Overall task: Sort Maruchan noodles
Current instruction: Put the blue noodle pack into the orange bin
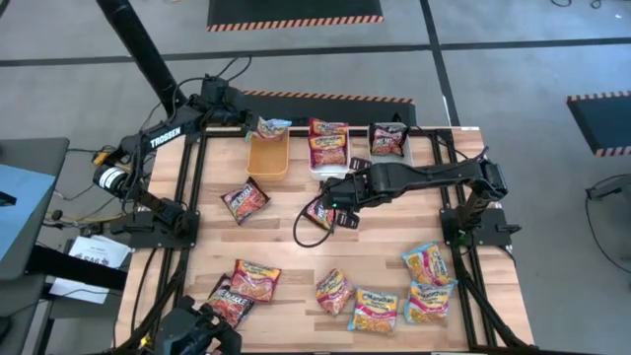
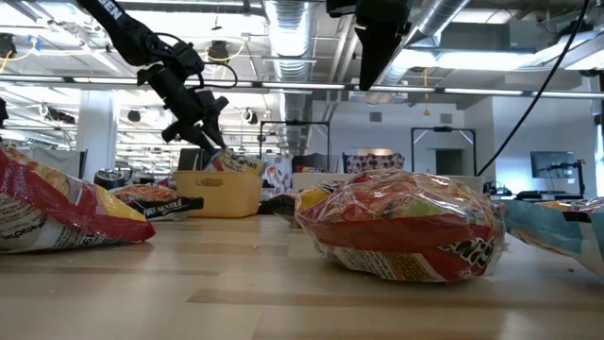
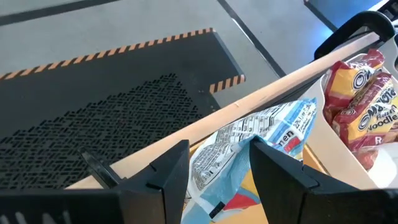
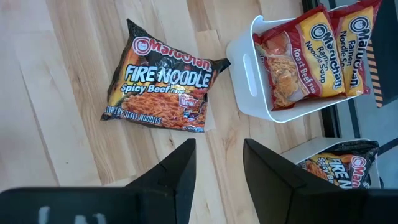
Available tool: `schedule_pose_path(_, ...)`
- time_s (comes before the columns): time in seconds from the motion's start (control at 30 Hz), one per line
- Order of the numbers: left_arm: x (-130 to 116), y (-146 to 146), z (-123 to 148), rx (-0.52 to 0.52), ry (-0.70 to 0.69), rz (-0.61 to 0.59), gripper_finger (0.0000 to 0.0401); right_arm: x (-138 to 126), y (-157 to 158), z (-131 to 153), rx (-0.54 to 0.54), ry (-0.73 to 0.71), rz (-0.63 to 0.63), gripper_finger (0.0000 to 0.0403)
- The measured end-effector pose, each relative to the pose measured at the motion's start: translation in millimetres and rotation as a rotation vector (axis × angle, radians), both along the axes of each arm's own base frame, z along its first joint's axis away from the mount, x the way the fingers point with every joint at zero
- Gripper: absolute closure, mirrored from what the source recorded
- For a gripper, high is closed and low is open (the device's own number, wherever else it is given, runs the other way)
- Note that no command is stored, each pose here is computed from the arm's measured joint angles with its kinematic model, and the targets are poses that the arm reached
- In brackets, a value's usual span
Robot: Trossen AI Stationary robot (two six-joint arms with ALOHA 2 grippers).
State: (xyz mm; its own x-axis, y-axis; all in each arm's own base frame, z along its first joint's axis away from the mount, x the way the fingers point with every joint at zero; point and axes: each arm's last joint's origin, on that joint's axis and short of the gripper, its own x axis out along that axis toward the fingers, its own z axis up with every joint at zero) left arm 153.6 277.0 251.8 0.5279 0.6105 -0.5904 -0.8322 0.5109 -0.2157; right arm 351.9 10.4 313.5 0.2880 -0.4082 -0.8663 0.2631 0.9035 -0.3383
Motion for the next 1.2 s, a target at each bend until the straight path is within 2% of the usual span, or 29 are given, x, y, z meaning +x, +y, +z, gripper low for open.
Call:
schedule_pose_path(0.33,0,1,2,0.026,0.007,-0.012,0.0247,-1,0,0,0.000,0.011,0.000,0.0246)
schedule_pose_path(0.67,2,4,23,0.036,0.026,-0.026,0.0247,-1,0,0,0.000,0.014,0.000,0.0246)
schedule_pose_path(0.9,-3,-6,16,-0.096,0.135,-0.093,0.0247,-1,0,0,0.000,0.015,0.000,0.0246)
schedule_pose_path(1.07,-3,-19,8,-0.244,0.123,-0.254,0.0247,-1,0,0,0.000,0.015,0.000,0.0246)
schedule_pose_path(1.2,1,-26,7,-0.295,0.095,-0.322,0.0247,-1,0,0,0.001,0.015,0.000,0.0246)
